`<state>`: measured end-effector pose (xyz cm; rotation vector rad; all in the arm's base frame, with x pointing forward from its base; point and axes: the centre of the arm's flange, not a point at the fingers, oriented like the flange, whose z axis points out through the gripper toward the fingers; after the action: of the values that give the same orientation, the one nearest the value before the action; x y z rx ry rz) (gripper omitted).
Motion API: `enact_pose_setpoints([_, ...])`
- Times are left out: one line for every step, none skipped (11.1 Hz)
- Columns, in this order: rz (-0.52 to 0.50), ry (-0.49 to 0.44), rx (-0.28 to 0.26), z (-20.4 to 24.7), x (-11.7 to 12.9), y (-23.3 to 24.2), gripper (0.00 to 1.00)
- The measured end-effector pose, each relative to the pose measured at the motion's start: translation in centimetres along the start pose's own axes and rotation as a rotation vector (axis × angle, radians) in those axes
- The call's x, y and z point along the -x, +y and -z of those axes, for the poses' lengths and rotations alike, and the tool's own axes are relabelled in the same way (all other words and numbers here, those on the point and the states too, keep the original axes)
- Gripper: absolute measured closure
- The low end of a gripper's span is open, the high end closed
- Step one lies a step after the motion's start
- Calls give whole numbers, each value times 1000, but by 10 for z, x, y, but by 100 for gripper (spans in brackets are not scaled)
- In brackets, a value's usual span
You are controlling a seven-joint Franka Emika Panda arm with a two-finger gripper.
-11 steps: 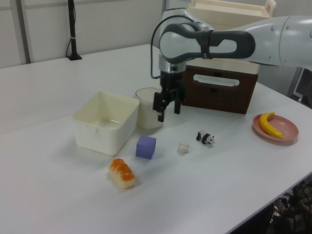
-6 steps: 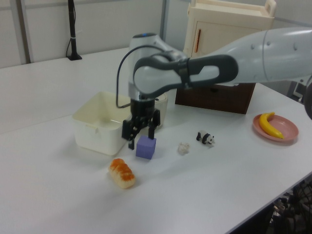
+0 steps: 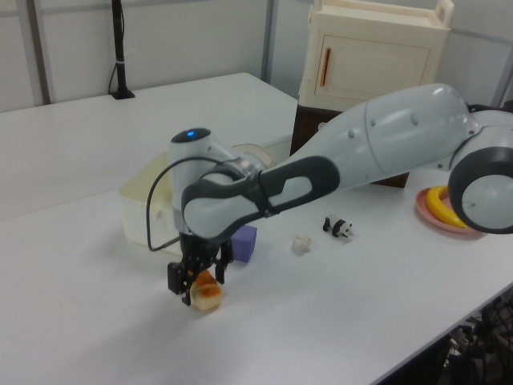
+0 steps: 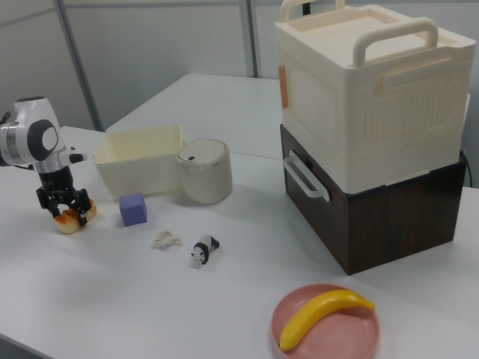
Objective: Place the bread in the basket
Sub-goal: 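Lift the bread toy and carry it over the cream basket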
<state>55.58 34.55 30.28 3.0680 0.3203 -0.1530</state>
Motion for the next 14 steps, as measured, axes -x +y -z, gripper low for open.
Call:
enact_pose_setpoints([-2, 5, 0, -5, -2, -1, 11])
enact_pose_setpoints([-8, 9, 0, -4, -5, 2, 19])
enact_pose_setpoints([-16, 15, 0, -1, -7, 7, 37])
enact_pose_setpoints([-22, 21, -1, 2, -9, 10, 53])
enact_pose_setpoints([-23, 31, -3, 8, -11, 12, 67])
enact_pose_setpoints([-18, 47, -7, 22, -11, 13, 71])
enact_pose_setpoints([-6, 61, -12, 48, -8, 14, 71])
enact_pose_setpoints([2, 80, -19, 82, -2, 14, 71])
enact_pose_setpoints([3, 112, -30, 122, 5, 16, 71])
enact_pose_setpoints([0, 149, -43, 158, 11, 21, 70])
enact_pose_setpoints([-13, 187, -56, 186, 12, 30, 70])
enact_pose_setpoints([-43, 209, -63, 198, 8, 48, 70])
enact_pose_setpoints([-81, 225, -67, 200, -2, 72, 68])
enact_pose_setpoints([-134, 270, -79, 199, -16, 98, 66])
